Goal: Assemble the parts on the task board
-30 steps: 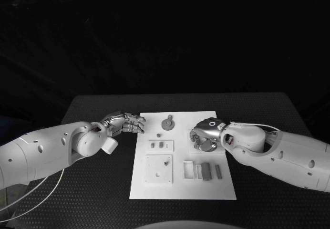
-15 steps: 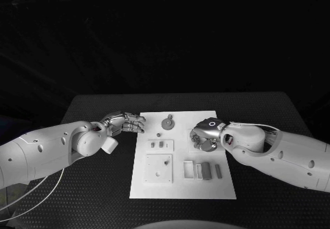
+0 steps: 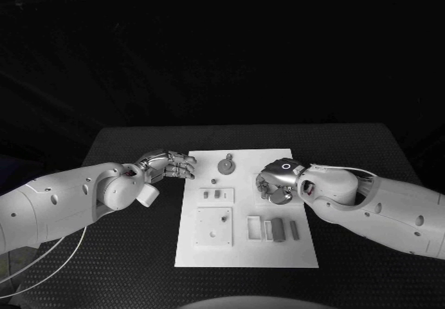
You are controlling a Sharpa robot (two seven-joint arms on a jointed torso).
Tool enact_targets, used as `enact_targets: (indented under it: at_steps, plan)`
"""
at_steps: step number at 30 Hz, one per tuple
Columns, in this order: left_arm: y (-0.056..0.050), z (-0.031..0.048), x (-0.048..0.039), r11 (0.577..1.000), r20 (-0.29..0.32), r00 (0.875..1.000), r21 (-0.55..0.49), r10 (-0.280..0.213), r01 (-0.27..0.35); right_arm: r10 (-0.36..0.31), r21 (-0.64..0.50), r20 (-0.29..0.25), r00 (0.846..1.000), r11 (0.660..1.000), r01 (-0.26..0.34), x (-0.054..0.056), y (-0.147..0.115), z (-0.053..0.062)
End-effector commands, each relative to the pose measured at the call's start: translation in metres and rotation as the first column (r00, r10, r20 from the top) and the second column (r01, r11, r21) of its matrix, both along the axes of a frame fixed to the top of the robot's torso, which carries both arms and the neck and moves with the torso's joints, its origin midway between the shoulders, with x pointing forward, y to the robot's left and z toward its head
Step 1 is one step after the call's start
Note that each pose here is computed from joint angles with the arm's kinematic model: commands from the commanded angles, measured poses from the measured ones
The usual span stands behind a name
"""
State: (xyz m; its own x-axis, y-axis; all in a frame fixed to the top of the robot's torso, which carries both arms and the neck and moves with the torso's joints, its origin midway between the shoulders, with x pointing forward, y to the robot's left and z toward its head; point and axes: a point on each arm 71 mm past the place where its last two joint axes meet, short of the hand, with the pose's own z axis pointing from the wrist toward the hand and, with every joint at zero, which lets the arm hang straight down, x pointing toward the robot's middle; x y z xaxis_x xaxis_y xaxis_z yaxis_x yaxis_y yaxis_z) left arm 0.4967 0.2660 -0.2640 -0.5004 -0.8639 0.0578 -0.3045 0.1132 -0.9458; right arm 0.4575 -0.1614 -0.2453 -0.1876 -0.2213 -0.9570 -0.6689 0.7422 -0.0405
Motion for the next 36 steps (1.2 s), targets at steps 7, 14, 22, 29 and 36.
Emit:
enact_targets:
  at_steps: [7,14,22,29,36]
  plan:
    - [-0.003,0.0006,-0.0003,1.000,-0.005,1.000,-0.012,-0.021,0.021,-0.007,0.051,0.000,1.000,0.999,0.007,-0.004,0.002,0.004]
    - [-0.002,0.0004,-0.0004,1.000,-0.007,1.000,-0.011,-0.022,0.022,-0.014,0.100,-0.027,1.000,0.995,0.016,-0.009,0.004,0.013]
    - [-0.002,0.0005,-0.0009,1.000,-0.009,1.000,-0.011,-0.022,0.022,0.002,0.133,-0.001,1.000,0.991,-0.002,-0.011,0.011,0.030]
    - [-0.002,0.0005,-0.0009,1.000,-0.009,1.000,-0.011,-0.022,0.022,0.045,0.163,-0.001,0.999,0.986,-0.044,-0.017,0.029,0.034]
    - [-0.004,0.0004,-0.0004,1.000,-0.009,1.000,-0.013,-0.028,0.027,0.156,0.198,0.003,0.988,0.968,-0.154,-0.032,0.075,0.038]
